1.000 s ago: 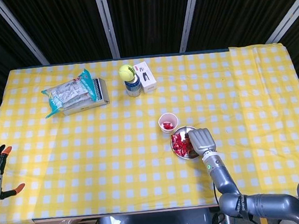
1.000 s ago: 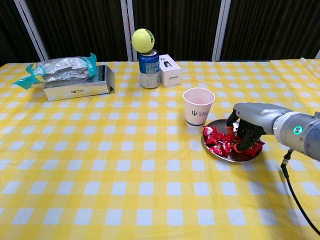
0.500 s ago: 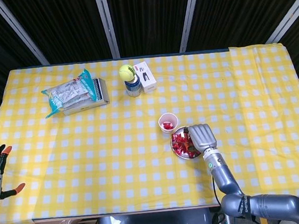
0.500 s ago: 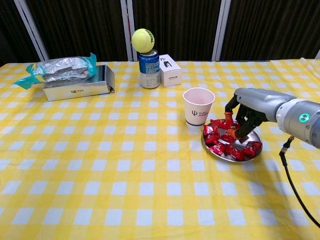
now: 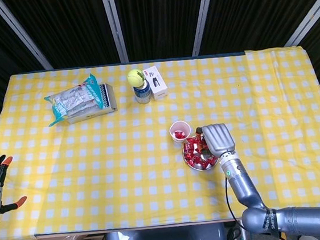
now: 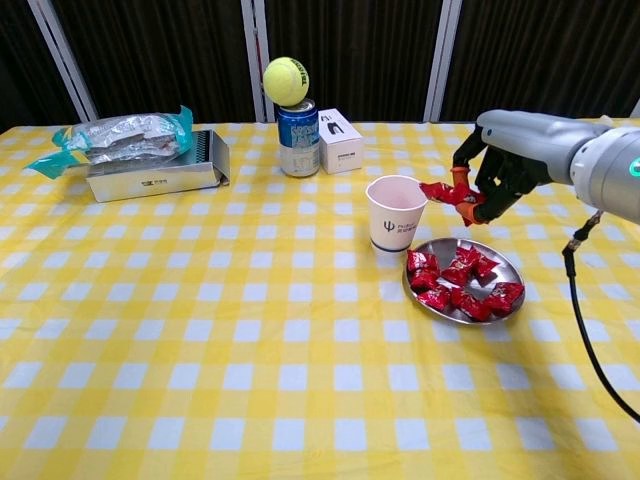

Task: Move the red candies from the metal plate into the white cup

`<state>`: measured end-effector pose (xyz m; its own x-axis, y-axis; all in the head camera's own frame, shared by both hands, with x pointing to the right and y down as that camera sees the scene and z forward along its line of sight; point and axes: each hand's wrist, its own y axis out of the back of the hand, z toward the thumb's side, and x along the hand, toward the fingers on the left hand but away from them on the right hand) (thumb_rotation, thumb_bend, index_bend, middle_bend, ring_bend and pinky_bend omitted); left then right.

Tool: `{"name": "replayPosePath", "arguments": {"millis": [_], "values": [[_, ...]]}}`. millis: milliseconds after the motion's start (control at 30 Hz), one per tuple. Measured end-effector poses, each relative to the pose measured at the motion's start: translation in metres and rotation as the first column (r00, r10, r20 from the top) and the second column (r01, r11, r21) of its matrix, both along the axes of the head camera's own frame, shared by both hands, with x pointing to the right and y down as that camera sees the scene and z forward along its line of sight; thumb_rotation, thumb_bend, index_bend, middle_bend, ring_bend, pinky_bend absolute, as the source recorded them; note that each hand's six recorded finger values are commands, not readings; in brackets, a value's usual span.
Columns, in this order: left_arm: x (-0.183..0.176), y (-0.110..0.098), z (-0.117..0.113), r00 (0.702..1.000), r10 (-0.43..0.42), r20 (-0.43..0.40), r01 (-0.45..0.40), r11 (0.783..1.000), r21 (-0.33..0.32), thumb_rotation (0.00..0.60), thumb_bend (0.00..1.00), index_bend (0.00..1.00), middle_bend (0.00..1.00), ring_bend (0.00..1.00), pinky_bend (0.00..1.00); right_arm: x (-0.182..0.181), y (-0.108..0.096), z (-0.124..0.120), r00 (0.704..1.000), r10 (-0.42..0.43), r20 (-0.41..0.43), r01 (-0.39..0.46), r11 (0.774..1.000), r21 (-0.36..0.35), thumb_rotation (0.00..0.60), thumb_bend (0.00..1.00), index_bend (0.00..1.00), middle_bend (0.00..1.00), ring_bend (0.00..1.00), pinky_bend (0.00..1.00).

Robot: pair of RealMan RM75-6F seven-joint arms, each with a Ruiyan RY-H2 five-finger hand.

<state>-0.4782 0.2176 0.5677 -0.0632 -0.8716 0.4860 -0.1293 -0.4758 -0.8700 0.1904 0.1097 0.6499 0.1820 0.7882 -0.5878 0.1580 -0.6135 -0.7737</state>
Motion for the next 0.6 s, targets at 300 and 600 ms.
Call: {"name": "replayPosePath", "arguments": {"millis": [300,600], "values": [[-0.001,0.000,0.002,1.000,-0.011,-0.008,0.010,1.000,-0.014,0.600,0.04,0.00,0.00,0.00,0.00,-0.021,-0.017,-0.009,1.000,-0.009,0.027,0.009,1.000,0.001,0.600,0.61,0.69,0.88,0.95,1.00],[-0.002,-0.001,0.004,0.999,-0.028,-0.021,0.027,0.999,-0.036,0.600,0.04,0.00,0.00,0.00,0.00,-0.046,-0.031,0.001,0.999,-0.029,0.029,0.029,0.999,-0.015,0.600,0.61,0.69,0.88,0.95,1.00]]}}
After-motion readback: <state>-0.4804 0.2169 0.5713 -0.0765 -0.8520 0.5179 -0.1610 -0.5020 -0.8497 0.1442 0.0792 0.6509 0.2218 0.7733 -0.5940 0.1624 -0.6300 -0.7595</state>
